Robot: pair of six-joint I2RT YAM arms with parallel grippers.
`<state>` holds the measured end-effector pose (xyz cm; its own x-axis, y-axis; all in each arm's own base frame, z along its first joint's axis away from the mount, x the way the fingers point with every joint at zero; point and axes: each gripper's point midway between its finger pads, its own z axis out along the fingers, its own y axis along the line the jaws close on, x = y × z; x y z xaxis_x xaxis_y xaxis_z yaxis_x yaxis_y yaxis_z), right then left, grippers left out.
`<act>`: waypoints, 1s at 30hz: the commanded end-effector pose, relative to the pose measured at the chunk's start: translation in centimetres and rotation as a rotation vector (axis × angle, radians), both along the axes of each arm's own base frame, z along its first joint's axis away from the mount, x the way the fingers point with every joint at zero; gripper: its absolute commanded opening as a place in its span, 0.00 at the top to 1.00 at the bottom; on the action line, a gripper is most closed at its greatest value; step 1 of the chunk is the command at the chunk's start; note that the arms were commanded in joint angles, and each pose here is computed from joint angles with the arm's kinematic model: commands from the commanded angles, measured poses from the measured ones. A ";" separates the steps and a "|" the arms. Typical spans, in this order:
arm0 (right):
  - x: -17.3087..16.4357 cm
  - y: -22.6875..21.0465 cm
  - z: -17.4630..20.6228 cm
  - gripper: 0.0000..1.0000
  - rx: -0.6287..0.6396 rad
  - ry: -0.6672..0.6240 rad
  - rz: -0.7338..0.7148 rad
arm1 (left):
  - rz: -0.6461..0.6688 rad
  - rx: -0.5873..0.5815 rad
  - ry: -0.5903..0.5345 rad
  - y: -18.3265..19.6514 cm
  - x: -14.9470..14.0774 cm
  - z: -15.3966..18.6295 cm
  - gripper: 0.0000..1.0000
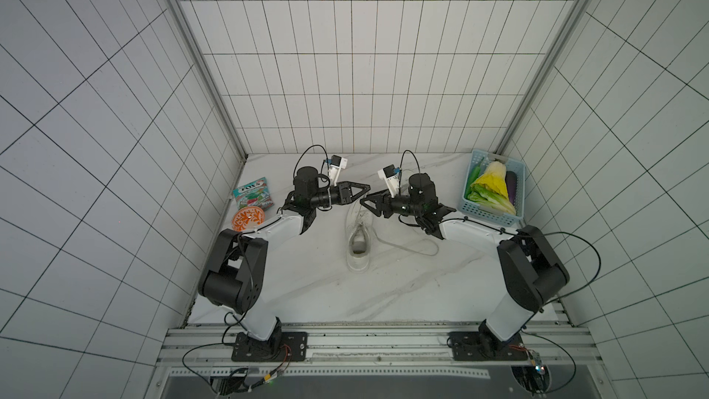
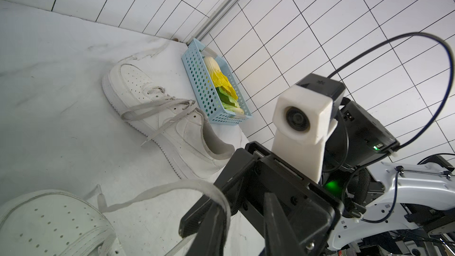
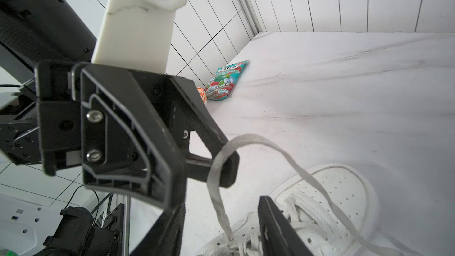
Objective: Tie the shoes
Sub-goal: Cross the shoelace with the shoelace.
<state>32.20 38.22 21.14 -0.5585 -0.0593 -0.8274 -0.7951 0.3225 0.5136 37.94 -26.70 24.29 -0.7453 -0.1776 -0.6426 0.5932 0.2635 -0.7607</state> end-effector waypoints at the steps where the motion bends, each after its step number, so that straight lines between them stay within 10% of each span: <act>1: -0.2 1.3 2.2 0.52 0.041 -0.064 0.076 | -0.009 -0.023 -0.034 0.3 -0.2 1.1 0.74; 30: 0.1 2.2 9.6 0.59 0.190 -0.200 0.154 | 0.071 0.074 -0.194 3.8 -2.1 7.5 0.54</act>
